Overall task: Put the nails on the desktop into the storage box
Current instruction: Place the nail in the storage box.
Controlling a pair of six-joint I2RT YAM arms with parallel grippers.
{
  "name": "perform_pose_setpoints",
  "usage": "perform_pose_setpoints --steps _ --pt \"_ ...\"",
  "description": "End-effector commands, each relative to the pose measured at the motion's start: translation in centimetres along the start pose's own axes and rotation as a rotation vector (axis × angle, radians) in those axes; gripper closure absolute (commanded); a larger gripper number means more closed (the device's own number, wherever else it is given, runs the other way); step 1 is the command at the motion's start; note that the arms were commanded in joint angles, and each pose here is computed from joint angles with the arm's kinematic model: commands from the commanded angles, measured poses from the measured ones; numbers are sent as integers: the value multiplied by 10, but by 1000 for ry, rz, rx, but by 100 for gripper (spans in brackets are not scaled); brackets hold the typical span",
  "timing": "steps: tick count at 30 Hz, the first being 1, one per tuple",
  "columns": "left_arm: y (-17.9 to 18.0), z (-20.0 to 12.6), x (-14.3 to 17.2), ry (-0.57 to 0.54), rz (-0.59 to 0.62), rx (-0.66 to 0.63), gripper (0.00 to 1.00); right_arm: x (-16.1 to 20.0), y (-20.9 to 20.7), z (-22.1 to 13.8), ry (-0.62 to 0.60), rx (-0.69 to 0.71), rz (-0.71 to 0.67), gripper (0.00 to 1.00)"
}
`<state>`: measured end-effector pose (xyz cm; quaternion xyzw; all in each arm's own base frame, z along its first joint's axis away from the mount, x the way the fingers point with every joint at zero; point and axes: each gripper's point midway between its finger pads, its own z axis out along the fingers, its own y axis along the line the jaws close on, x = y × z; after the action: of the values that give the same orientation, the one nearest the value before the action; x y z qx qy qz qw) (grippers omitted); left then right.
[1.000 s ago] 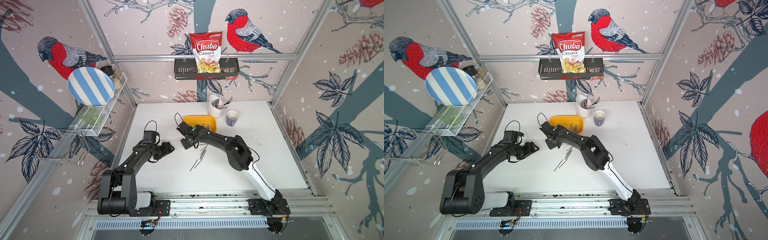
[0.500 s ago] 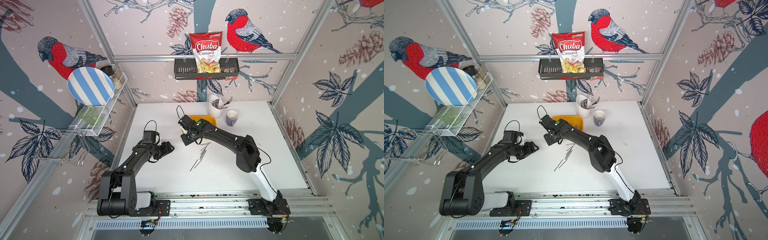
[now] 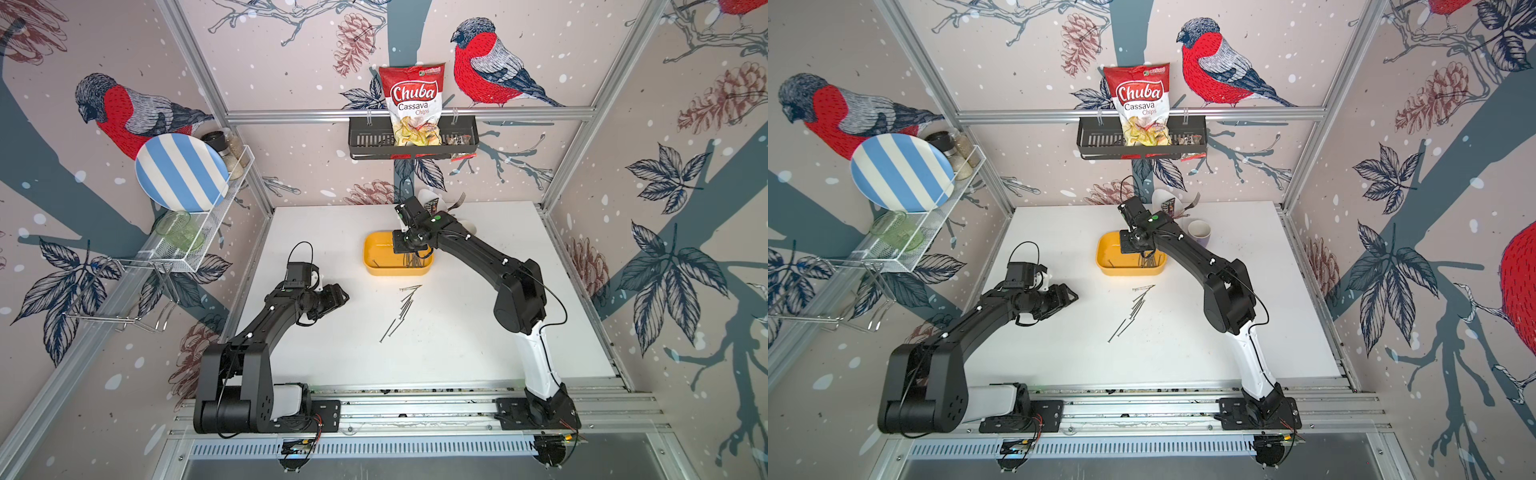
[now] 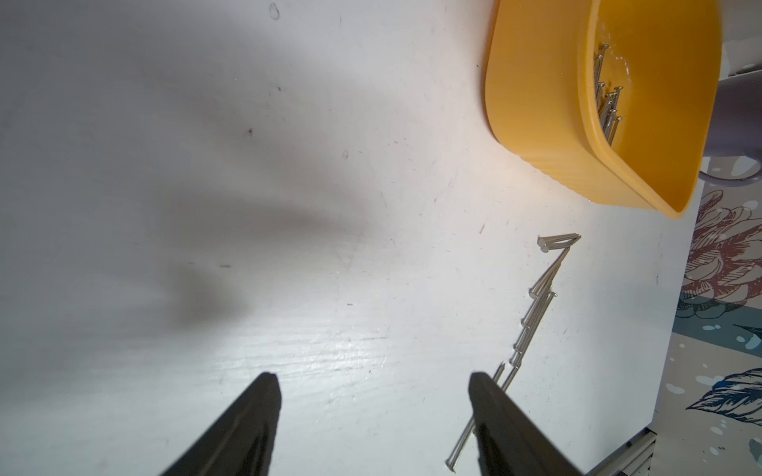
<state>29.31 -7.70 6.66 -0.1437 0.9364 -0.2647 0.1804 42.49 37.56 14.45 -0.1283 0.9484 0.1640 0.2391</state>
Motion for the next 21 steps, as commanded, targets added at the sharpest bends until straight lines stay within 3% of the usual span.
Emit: perform_pose_setpoints --steps 1,7,16,21 --pt "-5 2 2 11 -1 30 25 -1 -30 20 10 70 94 100" --pt "-16 13 15 65 41 30 25 16 -62 57 75 125 150 100" --pt "-26 25 25 122 95 42 25 34 -75 82 129 150 169 100" --pt "-29 29 24 144 113 49 25 34 -76 81 125 153 165 91"
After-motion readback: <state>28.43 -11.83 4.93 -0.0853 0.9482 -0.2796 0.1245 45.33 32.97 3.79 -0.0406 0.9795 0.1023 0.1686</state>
